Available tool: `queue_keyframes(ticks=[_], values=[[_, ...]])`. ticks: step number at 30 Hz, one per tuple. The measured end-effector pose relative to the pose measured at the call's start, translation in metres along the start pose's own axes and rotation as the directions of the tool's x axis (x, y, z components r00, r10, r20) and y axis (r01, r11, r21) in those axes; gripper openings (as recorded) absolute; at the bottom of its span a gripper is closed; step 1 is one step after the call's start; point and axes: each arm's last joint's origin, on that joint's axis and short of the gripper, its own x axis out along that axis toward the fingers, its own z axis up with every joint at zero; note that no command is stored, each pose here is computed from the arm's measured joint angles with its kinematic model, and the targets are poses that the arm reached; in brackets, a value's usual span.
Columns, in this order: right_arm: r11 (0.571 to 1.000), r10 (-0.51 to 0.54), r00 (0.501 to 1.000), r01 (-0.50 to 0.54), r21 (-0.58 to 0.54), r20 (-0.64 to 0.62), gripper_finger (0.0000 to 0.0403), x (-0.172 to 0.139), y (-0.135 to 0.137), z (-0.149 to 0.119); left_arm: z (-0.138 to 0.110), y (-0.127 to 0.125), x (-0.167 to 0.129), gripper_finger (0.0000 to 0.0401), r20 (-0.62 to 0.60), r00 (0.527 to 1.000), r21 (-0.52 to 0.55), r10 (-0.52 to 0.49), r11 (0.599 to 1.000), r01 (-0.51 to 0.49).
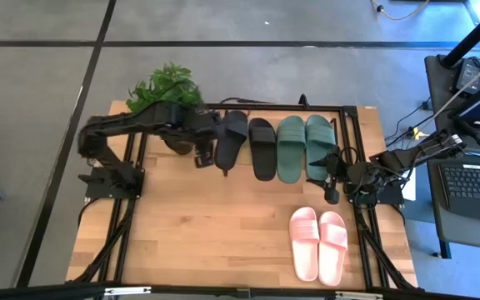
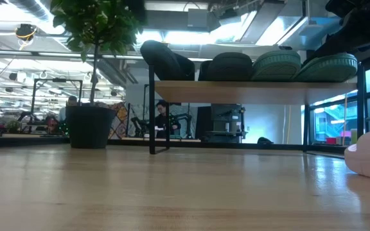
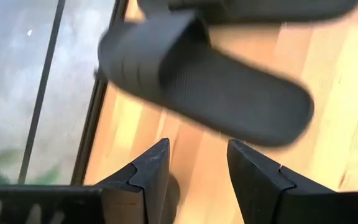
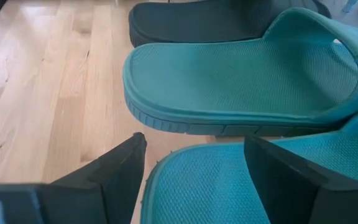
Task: Pick and place slides into the shelf
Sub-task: Put the black slides on the shelf
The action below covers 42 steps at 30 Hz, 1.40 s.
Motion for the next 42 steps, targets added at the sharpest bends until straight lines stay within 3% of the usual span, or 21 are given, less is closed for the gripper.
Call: queue_keyframes(ticks=[3,8,17,42], values=[[1.000,0.001,1.000,-0.001,0.001,0.002,0.0271,0.000,0.000,0.000,-0.022,-0.002,0.002,0.0153,-0.033,0.999,-0.036,0.029,0.999,-0.030],[1.000,0.003,1.000,-0.003,0.006,0.012,0.0271,0.000,0.000,0.001,-0.037,-0.021,0.037,0.0153,-0.059,0.998,-0.036,0.027,0.999,-0.029],[1.000,0.007,1.000,-0.008,0.016,0.025,0.0271,0.000,0.001,0.003,-0.030,-0.026,0.052,0.0153,0.047,0.996,-0.075,0.073,0.995,-0.070],[1.000,0.011,0.999,-0.012,0.022,0.039,0.0271,0.000,0.001,0.004,-0.024,-0.031,0.062,0.0153,0.045,0.995,-0.130,0.086,0.988,-0.079]])
